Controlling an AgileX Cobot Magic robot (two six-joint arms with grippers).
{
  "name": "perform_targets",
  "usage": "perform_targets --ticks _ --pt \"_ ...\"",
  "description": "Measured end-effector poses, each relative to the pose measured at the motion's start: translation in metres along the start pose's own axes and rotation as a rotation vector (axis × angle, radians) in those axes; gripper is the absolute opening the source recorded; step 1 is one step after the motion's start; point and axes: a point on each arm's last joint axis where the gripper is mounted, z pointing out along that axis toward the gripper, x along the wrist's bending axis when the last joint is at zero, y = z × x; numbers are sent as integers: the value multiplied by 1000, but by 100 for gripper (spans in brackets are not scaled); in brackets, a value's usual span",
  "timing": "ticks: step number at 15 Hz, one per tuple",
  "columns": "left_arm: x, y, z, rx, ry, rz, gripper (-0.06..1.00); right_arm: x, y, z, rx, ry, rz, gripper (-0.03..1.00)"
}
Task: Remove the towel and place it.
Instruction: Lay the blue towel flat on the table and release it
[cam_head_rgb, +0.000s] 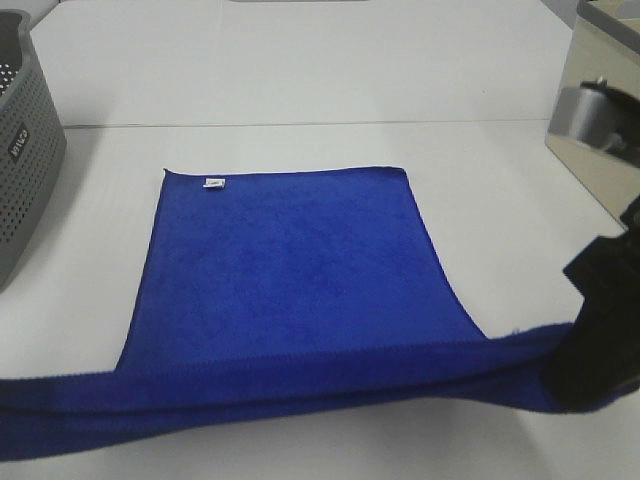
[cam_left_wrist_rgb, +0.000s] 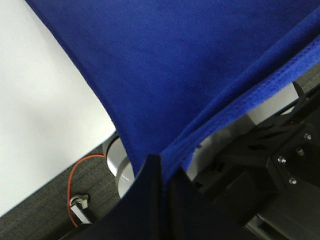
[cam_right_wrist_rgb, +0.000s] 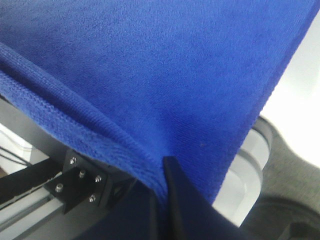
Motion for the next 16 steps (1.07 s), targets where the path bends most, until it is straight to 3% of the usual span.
perform_targets --ticks 3,7,12,13,14,16 --pt "3 -20 23 89 -50 -41 0 -12 -10 27 117 35 84 2" --pt "7 -21 35 152 -61 -71 0 -27 -5 57 273 53 175 2" --pt "22 -11 68 345 -80 -156 0 -39 5 80 395 63 217 2" --pt "28 -8 84 435 -95 -198 0 -46 9 93 461 68 238 2" --pt "28 -8 84 435 -95 -198 0 -46 9 93 461 68 238 2" --pt "35 -7 103 531 -116 -251 0 -56 13 113 561 79 277 2"
